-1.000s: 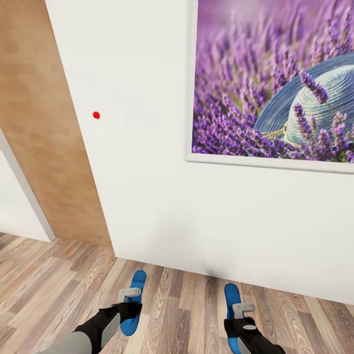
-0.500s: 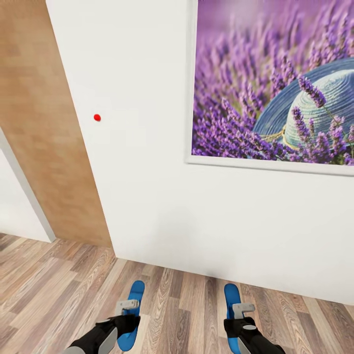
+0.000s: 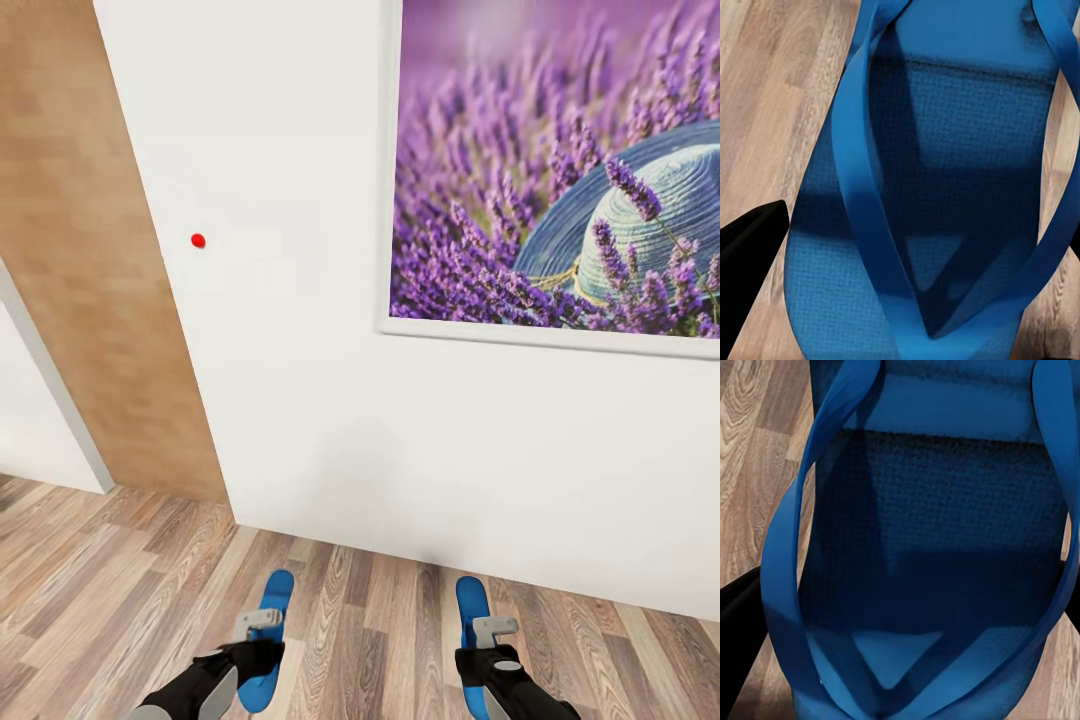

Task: In the bedroom, move the book from the bed onto either nightstand, and place the two sandals side by side next to the bed.

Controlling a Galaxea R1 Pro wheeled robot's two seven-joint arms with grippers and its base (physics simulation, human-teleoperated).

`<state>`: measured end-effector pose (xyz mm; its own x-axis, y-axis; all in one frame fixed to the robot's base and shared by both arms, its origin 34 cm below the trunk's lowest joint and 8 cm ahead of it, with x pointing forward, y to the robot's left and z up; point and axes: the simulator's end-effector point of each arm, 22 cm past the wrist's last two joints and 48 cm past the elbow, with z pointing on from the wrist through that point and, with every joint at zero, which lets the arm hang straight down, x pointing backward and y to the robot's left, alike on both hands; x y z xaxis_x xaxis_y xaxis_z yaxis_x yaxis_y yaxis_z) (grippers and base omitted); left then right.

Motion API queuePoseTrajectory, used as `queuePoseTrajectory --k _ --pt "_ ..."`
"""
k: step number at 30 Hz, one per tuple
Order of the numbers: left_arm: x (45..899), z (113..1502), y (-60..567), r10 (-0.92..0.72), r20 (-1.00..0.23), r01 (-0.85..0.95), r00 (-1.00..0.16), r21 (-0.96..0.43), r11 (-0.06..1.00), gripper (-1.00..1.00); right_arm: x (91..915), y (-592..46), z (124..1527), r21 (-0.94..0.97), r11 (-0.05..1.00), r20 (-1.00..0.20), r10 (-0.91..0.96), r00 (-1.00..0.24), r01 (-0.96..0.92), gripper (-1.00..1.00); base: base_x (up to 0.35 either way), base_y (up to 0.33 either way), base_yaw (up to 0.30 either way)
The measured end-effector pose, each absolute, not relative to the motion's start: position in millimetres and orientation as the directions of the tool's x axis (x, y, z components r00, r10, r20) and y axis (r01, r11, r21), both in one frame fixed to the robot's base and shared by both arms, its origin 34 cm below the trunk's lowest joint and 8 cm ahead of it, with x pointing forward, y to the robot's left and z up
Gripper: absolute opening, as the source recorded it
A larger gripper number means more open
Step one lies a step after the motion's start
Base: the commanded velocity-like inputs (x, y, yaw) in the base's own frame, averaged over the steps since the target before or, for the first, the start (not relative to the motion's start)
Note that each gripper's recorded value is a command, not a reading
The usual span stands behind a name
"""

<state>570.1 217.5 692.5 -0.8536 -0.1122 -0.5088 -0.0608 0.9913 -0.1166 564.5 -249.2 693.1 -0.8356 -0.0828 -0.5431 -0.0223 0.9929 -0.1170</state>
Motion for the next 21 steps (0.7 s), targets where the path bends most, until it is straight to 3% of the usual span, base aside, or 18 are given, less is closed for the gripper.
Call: queuePoseTrajectory --k 13,21 --pt "569.2 692.0 218.3 -0.112 -0.522 -0.06 -0.845 -0.115 0.991 -1.0 564.9 -245.3 693.4 -0.118 0.992 -0.544 -0.092 -0.834 -0.032 -1.0 0.0 0.0 0.003" --pt "568.4 691.7 217.6 -0.112 -0.522 -0.06 -0.846 -0.116 0.991 -1.0 564.9 -241.7 693.5 -0.116 0.993 -0.544 -0.092 -0.834 -0.034 -1.0 0.0 -0.043 0.184"
